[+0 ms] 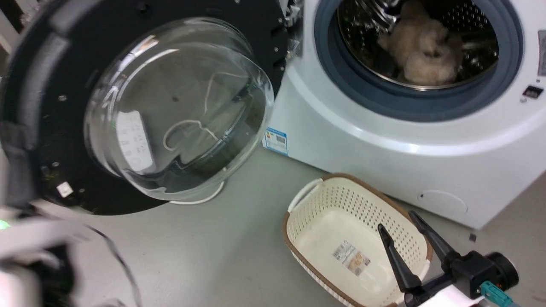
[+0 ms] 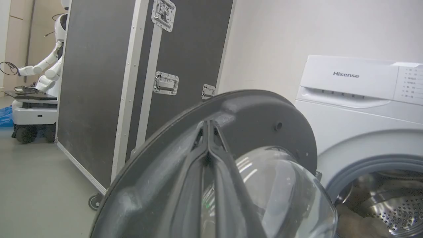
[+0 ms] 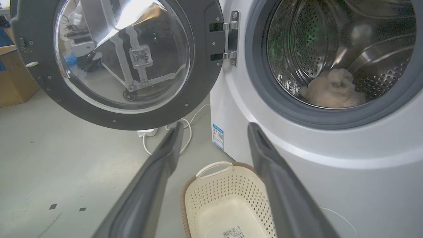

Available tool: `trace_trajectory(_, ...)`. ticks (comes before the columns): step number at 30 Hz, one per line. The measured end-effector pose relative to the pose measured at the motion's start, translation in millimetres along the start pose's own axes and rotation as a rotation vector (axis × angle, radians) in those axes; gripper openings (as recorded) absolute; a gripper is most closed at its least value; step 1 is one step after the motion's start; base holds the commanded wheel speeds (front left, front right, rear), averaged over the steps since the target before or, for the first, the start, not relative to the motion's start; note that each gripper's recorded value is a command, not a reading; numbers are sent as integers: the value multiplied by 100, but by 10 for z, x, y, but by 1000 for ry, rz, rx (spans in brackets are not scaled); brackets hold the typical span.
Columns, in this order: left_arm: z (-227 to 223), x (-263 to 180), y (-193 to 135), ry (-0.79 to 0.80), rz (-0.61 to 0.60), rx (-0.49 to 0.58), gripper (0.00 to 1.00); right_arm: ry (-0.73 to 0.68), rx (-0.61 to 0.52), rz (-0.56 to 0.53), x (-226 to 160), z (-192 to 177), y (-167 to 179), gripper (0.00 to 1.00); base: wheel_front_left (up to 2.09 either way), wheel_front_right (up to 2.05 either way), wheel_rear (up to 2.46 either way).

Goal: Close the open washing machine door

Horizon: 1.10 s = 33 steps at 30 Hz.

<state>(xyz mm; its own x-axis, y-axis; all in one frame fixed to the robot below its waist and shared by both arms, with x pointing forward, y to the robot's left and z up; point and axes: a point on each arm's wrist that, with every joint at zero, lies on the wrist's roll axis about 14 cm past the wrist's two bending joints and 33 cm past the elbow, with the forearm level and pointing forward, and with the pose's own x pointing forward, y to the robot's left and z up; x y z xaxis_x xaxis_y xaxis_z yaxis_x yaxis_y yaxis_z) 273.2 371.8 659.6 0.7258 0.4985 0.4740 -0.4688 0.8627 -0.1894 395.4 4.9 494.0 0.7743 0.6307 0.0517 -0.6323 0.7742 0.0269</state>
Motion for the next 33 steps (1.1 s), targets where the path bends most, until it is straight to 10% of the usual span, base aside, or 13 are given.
trace_trajectory(13, 45, 826, 1315, 126, 361, -280, 0, 23, 10, -19, -8, -167, -234, 100, 0, 0, 0)
trace_trajectory(22, -617, 811, 1459, 394, 506, -581, 0, 31, 10, -34, -45, -206, -306, 100, 0, 0, 0)
trace_trajectory(33, -955, 694, 1032, 626, 355, -792, 0, 33, 9, -52, -95, -192, -346, 100, 0, 0, 0)
